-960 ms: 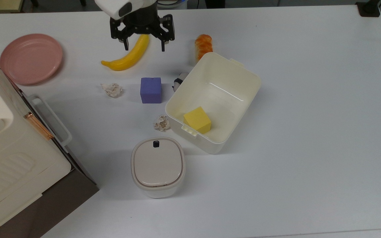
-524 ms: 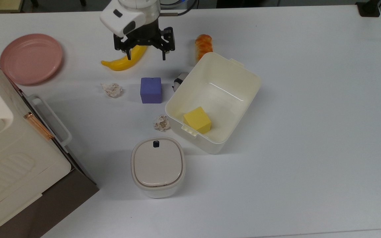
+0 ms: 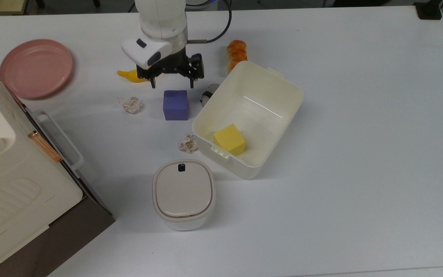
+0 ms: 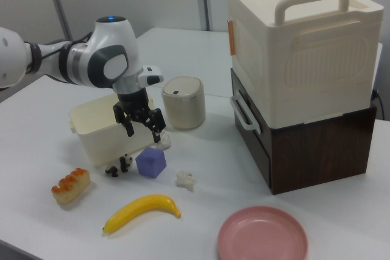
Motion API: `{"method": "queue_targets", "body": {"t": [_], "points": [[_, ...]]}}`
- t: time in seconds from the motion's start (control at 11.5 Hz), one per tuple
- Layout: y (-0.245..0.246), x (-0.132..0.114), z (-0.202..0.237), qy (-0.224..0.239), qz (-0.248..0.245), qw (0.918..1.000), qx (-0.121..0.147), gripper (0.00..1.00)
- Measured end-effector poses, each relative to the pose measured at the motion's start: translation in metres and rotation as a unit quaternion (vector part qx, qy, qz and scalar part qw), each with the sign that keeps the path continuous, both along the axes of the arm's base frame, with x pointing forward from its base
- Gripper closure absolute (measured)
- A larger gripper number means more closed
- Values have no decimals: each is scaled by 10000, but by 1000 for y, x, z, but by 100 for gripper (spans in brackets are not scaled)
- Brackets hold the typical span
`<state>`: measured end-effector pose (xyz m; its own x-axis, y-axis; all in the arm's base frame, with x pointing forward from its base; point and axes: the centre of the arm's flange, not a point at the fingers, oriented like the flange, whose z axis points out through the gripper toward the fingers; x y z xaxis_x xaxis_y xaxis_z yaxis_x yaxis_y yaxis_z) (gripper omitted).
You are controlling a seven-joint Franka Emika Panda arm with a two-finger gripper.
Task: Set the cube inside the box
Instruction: 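Lower the open gripper down over the purple cube, then close the gripper on the purple cube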
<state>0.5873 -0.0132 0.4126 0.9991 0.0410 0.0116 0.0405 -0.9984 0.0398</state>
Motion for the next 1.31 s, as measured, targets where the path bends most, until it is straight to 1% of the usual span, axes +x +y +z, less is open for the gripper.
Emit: {"method": "queue_targets", "body": {"t": [0.35, 0.87, 1.05, 1.13, 1.22, 1.31], "points": [[0, 9, -33, -50, 16, 10000, 15, 0], [-2, 8, -69, 238, 166, 9994, -175, 0], [-3, 9, -81, 332, 210, 9990, -223, 3], [-3, 9, -83, 345, 217, 9989, -231, 15], [-3, 9, -83, 342, 218, 9989, -231, 32], [-3, 10, -80, 313, 216, 9990, -233, 43]]}}
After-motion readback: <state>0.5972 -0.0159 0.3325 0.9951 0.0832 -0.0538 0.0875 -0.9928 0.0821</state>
